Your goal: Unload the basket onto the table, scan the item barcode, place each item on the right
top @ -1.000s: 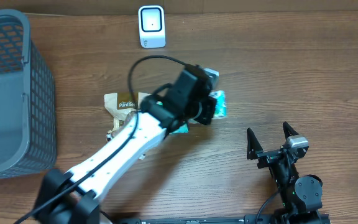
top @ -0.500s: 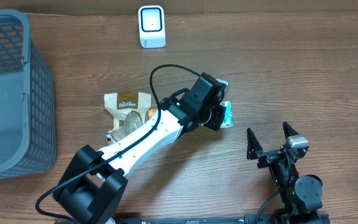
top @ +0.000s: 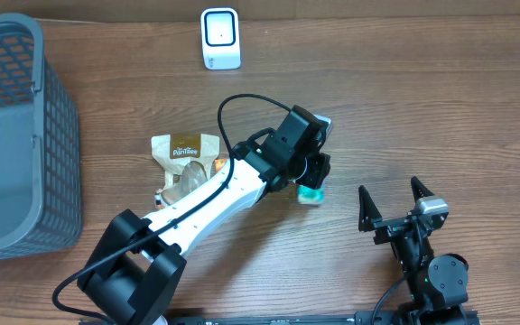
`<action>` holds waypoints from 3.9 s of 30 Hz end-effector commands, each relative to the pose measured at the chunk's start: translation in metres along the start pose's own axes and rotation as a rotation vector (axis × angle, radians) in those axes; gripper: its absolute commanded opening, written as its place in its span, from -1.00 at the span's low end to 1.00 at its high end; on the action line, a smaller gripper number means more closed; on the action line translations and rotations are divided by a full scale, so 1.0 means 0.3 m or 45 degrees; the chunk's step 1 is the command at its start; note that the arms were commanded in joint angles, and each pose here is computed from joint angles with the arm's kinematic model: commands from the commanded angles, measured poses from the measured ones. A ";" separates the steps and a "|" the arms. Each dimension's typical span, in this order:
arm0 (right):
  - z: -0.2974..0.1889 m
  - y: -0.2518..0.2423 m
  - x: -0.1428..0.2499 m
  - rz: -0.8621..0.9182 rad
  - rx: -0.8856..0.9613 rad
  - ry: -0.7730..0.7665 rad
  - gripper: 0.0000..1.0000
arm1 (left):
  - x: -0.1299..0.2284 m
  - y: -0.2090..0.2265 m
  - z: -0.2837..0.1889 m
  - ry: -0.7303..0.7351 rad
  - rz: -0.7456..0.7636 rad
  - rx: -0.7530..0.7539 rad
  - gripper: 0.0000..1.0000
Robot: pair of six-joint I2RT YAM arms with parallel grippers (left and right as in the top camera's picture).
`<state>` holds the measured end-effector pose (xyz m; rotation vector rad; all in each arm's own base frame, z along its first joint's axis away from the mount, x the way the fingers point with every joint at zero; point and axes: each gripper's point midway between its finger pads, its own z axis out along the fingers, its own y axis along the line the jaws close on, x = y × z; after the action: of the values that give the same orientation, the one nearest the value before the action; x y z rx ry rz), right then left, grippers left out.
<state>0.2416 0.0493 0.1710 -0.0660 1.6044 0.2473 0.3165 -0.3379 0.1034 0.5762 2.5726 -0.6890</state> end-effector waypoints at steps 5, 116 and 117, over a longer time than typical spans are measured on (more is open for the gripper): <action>0.000 0.001 0.004 -0.005 -0.005 -0.008 1.00 | -0.055 0.021 -0.070 -0.050 -0.034 0.008 0.01; 0.000 0.001 0.004 -0.005 -0.005 -0.008 1.00 | 0.069 0.775 -1.029 -0.368 -0.244 -0.405 0.99; 0.000 0.001 0.004 -0.005 -0.005 -0.008 1.00 | 0.084 0.773 -1.023 -0.344 -0.261 -0.401 0.99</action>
<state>0.2416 0.0492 0.1710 -0.0657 1.6048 0.2470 0.3283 0.0242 0.2483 0.1155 2.4104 -0.3476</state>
